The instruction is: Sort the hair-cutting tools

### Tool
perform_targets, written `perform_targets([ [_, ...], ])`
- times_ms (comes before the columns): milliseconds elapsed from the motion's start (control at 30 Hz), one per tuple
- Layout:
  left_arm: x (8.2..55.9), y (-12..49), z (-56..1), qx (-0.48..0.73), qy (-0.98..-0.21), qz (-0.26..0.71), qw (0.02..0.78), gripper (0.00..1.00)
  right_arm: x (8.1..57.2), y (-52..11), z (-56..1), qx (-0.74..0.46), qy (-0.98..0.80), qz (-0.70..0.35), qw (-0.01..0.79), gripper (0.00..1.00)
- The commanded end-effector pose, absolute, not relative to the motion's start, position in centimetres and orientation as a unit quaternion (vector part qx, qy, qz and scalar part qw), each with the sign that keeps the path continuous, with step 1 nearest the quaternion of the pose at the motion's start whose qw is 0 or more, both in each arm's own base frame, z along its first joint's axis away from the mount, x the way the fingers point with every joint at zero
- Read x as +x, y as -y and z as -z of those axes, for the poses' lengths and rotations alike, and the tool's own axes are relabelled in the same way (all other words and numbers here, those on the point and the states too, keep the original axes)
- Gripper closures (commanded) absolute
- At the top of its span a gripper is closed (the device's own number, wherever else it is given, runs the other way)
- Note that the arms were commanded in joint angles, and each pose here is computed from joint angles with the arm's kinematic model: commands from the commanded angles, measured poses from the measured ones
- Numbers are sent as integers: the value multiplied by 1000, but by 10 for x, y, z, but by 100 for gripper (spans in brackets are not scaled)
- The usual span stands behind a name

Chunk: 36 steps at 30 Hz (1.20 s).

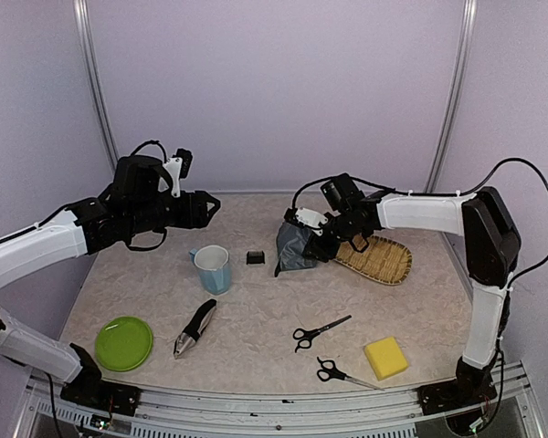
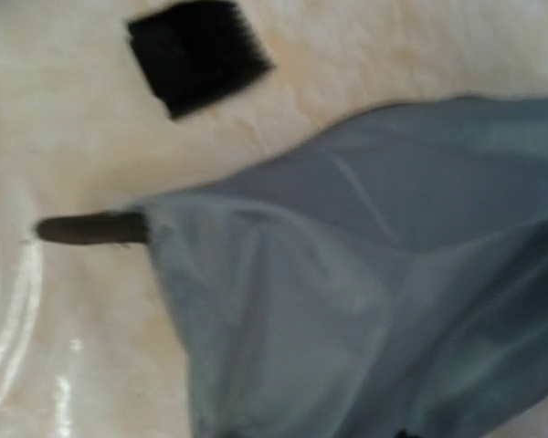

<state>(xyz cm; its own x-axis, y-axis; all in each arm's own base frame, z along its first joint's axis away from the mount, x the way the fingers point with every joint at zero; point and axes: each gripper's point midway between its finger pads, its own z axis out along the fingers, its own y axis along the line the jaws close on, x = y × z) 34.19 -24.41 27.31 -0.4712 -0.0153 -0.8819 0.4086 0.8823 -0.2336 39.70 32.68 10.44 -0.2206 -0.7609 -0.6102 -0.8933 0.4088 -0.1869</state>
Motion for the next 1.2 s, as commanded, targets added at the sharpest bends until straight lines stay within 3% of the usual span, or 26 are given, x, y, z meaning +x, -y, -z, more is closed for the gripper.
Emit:
perform_targets([
  [0, 344, 252, -288, 115, -822, 216, 514, 28, 410, -325, -97, -520, -789, -75, 319, 51],
  [200, 344, 261, -284, 120, -824, 218, 510, 28, 411, -327, -106, -519, -788, -80, 322, 98],
  [233, 344, 262, -284, 123, -823, 218, 510, 28, 409, -327, -114, -522, -784, -82, 327, 100],
  [467, 323, 285, -293, 235, -797, 169, 531, 34, 346, -320, -190, -593, -708, -169, 345, 100],
  [600, 273, 312, -296, 373, -712, 79, 590, 34, 300, -305, -220, -628, -663, -238, 330, 100],
  [667, 251, 321, -293, 423, -666, 42, 613, 27, 273, -297, -231, -652, -632, -259, 328, 100],
  [733, 240, 325, -290, 445, -643, 7, 623, 10, 255, -290, -233, -661, -620, -269, 327, 100],
  [767, 238, 329, -288, 455, -640, -4, 619, 10, 249, -287, -234, -662, -617, -273, 325, 100],
  [867, 226, 344, -284, 493, -625, -16, 606, 17, 233, -284, -234, -661, -617, -298, 305, 100],
  [1167, 199, 381, -274, 571, -559, -42, 600, 27, 211, -288, -248, -648, -608, -363, 279, 100],
])
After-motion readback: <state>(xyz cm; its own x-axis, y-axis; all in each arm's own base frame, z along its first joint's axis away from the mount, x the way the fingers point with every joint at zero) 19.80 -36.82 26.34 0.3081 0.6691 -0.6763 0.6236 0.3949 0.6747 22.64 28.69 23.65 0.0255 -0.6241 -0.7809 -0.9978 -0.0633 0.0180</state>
